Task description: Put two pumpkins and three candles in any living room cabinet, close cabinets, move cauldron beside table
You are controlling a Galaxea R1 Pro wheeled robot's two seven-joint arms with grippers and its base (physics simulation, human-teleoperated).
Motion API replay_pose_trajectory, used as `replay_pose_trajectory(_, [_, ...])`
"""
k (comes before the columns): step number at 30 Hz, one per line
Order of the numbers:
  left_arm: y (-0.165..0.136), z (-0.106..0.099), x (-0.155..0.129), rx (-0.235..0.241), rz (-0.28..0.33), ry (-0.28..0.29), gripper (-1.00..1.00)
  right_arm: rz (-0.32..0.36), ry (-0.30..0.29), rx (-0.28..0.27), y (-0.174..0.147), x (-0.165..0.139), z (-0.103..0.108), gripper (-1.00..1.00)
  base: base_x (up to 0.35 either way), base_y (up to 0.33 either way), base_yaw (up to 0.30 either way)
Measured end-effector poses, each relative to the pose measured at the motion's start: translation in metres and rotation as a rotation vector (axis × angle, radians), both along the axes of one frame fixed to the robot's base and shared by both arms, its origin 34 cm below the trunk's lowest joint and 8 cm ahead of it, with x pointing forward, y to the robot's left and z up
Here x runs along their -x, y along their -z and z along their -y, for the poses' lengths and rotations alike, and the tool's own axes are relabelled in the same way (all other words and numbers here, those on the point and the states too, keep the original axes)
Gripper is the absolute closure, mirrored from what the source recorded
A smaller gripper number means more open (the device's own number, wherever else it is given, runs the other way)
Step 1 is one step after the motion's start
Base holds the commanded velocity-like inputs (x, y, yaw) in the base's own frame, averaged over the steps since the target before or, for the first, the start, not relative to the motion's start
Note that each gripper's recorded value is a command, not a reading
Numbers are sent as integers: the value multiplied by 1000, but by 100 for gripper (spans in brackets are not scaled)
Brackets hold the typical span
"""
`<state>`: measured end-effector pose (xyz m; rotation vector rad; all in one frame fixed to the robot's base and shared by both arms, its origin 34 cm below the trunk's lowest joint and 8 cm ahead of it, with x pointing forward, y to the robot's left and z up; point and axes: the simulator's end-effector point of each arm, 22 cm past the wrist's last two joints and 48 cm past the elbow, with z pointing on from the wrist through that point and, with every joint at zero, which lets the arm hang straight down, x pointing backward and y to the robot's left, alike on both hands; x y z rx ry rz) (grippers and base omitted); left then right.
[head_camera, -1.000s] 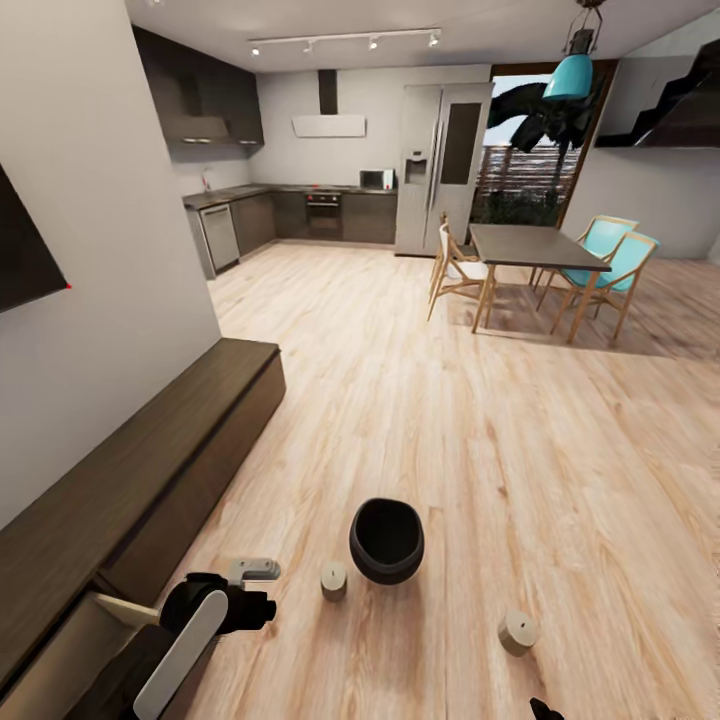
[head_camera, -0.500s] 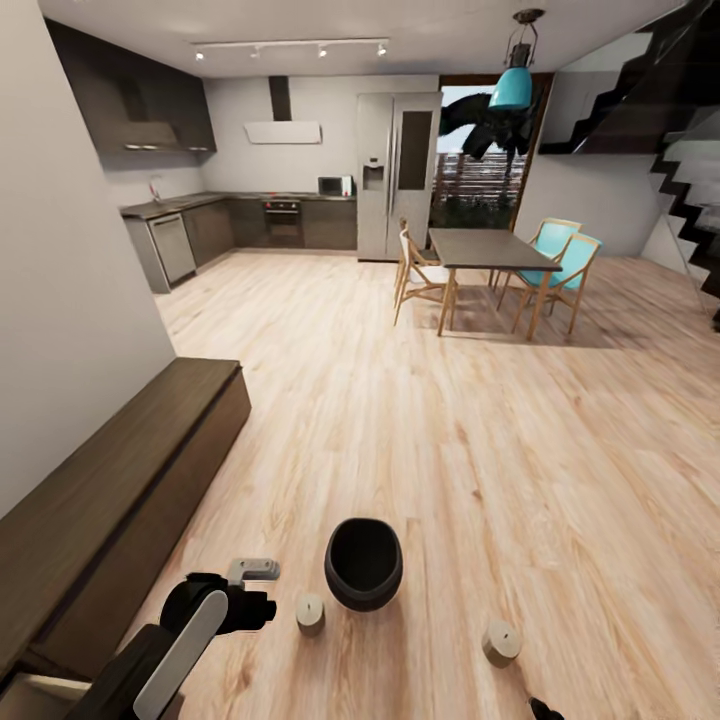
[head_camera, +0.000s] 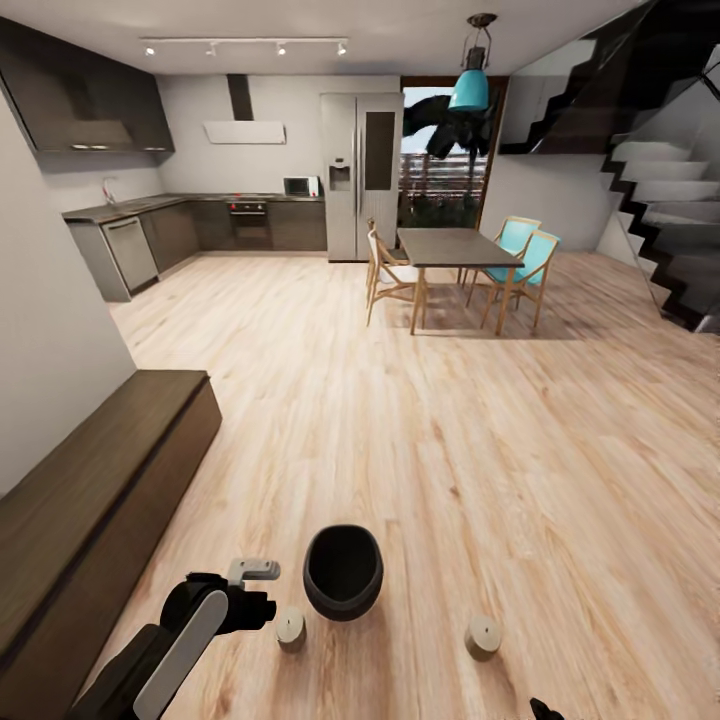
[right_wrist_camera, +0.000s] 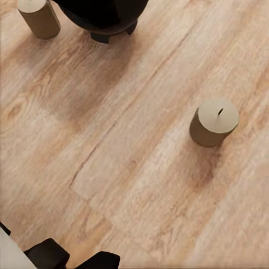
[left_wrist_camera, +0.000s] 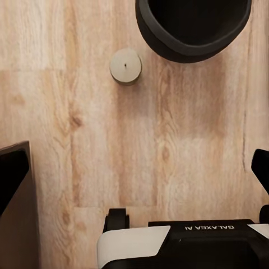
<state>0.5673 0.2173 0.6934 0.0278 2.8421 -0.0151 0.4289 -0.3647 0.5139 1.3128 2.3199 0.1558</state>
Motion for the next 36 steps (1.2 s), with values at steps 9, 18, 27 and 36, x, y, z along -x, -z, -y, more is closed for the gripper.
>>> replay_pose_trajectory(9, [0,0,0,-1,0,-1,-100,4,-2,-1,-1,-1,-1,-100,241,42,-35])
replay_pose_trajectory(18, [0,-1,0,-1,0,-1,-100,2,-42,18,0,-1,-3,-100,234,1,30])
replay_pose_trajectory(27, [0,-1,0,-2,-1,-1,-100,4,-45,22,-1,-2,-3,-100,118,24,146])
replay_pose_trajectory(36, [1,-1,0,-2,-2,-1,-100,4,-45,21,-1,-2,-3,-100,37,34,51])
